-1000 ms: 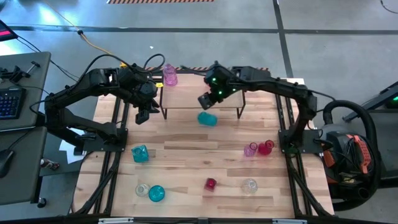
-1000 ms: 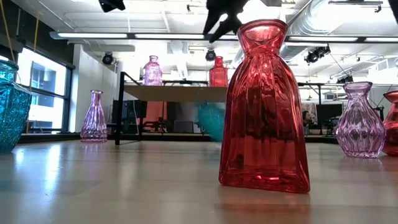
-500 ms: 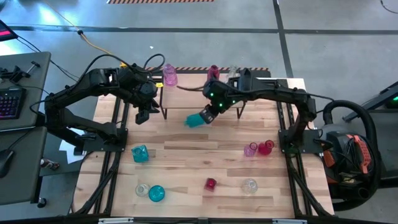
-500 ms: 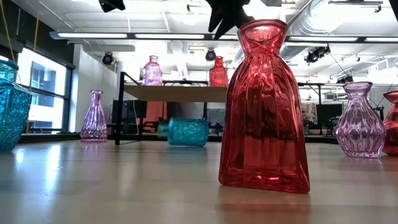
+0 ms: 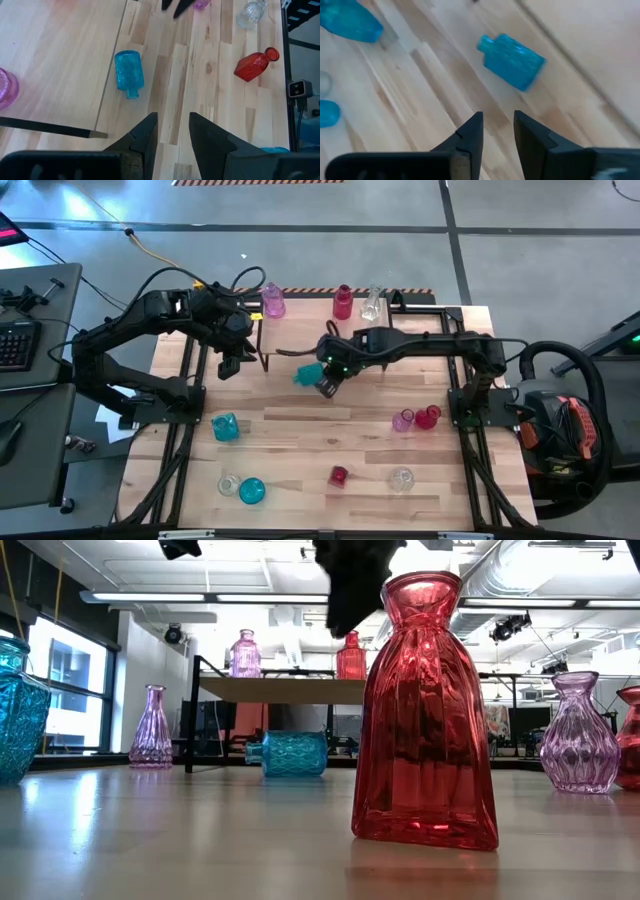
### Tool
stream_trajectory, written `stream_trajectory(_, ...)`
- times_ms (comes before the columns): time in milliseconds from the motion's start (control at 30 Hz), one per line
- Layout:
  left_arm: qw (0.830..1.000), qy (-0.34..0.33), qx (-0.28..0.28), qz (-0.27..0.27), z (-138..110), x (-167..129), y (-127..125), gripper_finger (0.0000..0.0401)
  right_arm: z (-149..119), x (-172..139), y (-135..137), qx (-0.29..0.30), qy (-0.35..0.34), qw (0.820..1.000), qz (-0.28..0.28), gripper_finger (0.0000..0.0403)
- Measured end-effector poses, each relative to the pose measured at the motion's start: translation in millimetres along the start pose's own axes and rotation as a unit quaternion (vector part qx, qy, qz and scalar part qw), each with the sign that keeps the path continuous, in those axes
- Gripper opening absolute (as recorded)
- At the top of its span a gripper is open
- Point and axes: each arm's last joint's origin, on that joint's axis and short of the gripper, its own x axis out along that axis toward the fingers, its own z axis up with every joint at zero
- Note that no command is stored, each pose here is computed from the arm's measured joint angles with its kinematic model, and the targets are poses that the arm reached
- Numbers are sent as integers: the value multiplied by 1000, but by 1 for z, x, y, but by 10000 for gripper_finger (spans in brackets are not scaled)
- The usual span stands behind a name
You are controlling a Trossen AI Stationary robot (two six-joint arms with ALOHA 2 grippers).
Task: Sort vases onto shelf
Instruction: Put the bottom right blue vase on the shelf
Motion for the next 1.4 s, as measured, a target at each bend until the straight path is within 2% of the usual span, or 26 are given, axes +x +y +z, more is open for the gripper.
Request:
stream_trajectory(300, 1000, 0, 0, 0, 0, 0, 0, 104, -6, 41, 4, -2, -64, 996, 60, 161)
stream_trajectory(467, 1000, 0, 0, 0, 0, 0, 0, 104, -7, 58, 12, 24, -77, 994, 75, 200)
stream_trajectory(667, 1000, -1, 0, -1, 0, 0, 0, 104, -14, 86, 30, 40, -77, 992, 94, 228)
stream_trajectory(867, 1000, -3, 1, -3, 1, 0, 0, 104, -21, 92, 43, 30, -96, 991, 92, 249)
stream_trajectory(1133, 1000, -4, 1, -2, 1, 0, 0, 104, -16, 87, 44, -58, -107, 989, 84, 275)
stream_trajectory(1200, 1000, -4, 1, -2, 1, 0, 0, 104, -17, 88, 40, -82, -83, 989, 91, 279)
stream_trajectory(1300, 1000, -4, 1, -2, 1, 0, 0, 104, -26, 91, 31, -128, -10, 987, 94, 280)
stream_trajectory(1400, 1000, -4, 1, -2, 1, 0, 0, 104, -35, 91, 26, -191, 40, 977, 88, 280)
